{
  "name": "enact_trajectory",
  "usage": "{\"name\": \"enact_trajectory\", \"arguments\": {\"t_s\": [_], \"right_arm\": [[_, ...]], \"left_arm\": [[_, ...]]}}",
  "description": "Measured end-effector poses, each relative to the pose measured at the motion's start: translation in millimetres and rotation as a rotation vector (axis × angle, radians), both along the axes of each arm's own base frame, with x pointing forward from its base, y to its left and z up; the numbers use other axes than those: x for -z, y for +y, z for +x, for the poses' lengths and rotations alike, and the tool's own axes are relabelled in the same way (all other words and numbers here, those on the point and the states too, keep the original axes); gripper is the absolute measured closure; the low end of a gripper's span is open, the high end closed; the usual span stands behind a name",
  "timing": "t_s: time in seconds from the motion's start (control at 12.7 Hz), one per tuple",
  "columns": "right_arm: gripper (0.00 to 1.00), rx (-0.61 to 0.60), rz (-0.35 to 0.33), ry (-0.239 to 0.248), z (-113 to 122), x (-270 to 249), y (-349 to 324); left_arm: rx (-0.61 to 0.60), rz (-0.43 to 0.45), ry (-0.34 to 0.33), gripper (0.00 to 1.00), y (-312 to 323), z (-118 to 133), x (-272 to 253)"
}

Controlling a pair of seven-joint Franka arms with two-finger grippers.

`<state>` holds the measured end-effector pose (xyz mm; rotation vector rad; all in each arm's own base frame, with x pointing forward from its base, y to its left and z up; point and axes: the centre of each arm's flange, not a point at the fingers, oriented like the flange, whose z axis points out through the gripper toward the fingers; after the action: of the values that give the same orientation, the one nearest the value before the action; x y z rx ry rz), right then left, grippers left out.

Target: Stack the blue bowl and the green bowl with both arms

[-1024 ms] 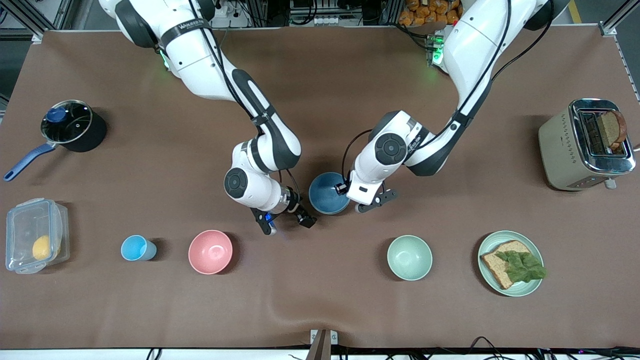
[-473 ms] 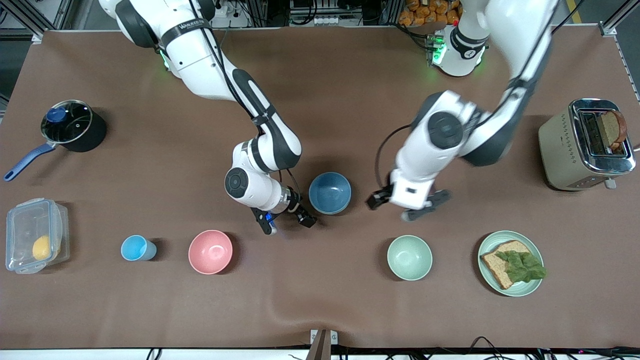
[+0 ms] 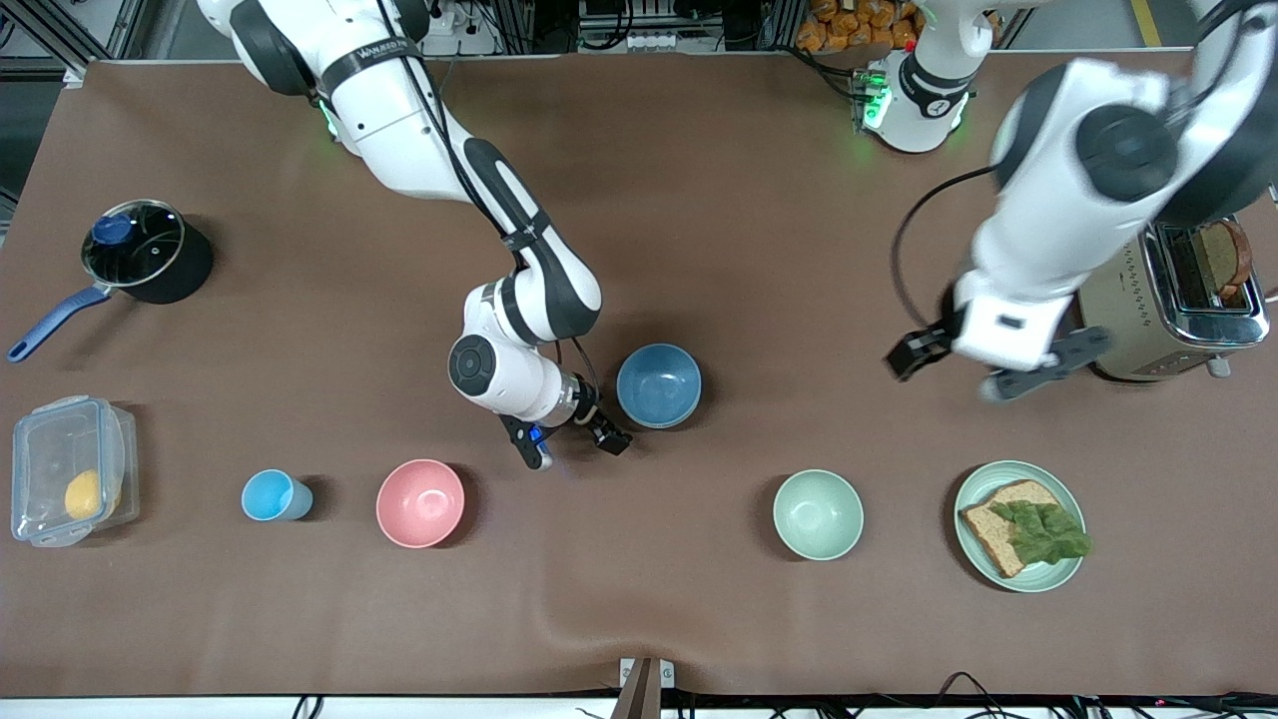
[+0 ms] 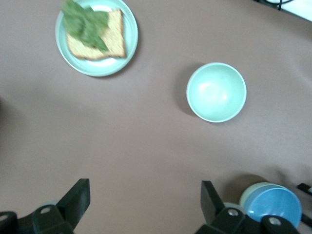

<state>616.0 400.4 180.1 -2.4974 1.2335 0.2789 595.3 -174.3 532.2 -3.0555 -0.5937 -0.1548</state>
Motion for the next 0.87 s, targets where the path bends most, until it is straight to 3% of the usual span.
{"name": "enact_trajectory", "arguments": {"t_s": [0.24,0.39,0.63,0.87], "right_arm": [[0.00,-0.082,-0.051,0.036,8,-8,-20],[0.00,-0.147,-0.038,0.069,19,-34,-44],[0.00,-0.278,-0.036,0.090,36,-96,-100],[0.00,-0.447,-0.029,0.071,40,-173,-164]], "left_arm": [[0.080,0.027,-0.019,0.00,23,-7,-31],[0.160,0.046,-0.015,0.00,32,-10,-53],[0.244,0.059,0.002,0.00,63,-12,-81],[0.279,0.059,0.015,0.00,73,-15,-90]]}}
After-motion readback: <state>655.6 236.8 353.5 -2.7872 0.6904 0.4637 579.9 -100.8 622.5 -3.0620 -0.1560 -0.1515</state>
